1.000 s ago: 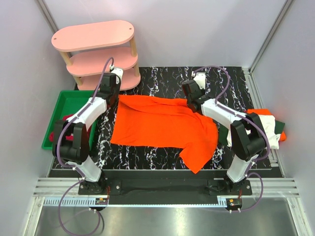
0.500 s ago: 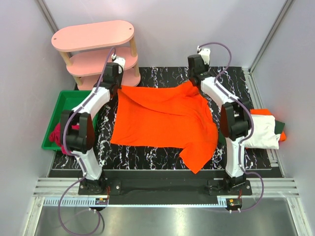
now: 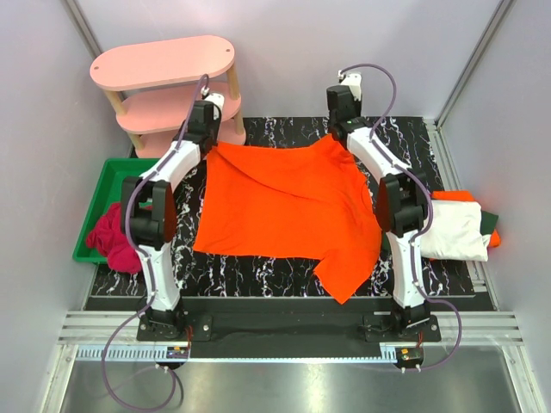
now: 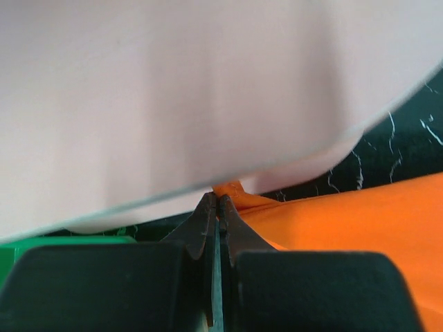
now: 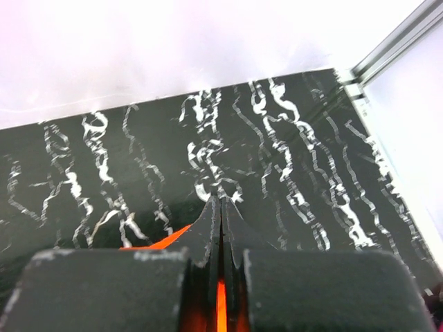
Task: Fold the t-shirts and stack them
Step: Flatten out the tshirt, then fold the flattened tshirt in 1/3 of the way
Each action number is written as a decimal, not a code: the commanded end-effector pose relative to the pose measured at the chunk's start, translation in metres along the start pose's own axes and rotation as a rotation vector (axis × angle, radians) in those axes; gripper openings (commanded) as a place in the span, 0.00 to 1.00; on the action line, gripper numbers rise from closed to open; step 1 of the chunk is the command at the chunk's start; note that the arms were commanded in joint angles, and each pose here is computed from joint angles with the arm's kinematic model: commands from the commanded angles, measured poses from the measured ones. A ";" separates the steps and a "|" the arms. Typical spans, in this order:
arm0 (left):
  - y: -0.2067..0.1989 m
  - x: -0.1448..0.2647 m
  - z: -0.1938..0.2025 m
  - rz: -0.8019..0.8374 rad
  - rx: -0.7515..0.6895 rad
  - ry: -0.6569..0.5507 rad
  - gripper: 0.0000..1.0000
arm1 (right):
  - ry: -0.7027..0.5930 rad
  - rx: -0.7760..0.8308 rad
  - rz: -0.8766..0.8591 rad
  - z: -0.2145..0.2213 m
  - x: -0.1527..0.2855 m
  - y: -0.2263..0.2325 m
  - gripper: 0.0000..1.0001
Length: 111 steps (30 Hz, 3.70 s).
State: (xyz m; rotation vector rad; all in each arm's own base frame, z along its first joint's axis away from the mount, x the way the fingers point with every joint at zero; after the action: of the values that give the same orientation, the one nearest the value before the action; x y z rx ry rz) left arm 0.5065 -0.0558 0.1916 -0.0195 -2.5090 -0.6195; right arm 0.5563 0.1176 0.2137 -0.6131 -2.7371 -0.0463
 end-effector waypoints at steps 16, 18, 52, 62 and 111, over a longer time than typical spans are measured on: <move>0.030 -0.021 -0.027 -0.079 0.030 -0.061 0.00 | -0.197 -0.095 0.037 -0.074 -0.001 -0.020 0.00; 0.031 -0.019 -0.027 -0.080 0.030 -0.067 0.00 | -0.191 -0.097 0.040 -0.069 0.003 -0.023 0.00; 0.042 0.012 -0.017 -0.099 0.052 -0.091 0.00 | -0.202 -0.092 0.079 -0.047 0.044 -0.071 0.00; 0.045 0.022 -0.009 -0.094 0.047 -0.069 0.00 | -0.171 -0.090 0.087 -0.028 0.058 -0.086 0.00; -0.010 0.038 0.118 0.161 -0.104 0.341 0.00 | 0.276 -0.033 0.146 0.135 0.118 -0.134 0.00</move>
State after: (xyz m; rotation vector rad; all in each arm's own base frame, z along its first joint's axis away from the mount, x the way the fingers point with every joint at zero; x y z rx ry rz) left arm 0.4123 -0.0235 0.1308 -0.1236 -2.1832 -0.6301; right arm 0.3631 0.0578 0.1282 -0.7295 -2.4418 -0.1088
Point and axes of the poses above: each gripper's point midway between its finger pads, its own x axis back along the fingers, its own y axis along the line the jaws close on, z = x × y, the point moved 7 cm from there along x, back along the fingers, and after that the axes turned 11 degrees about -x, right-handed, at the moved point
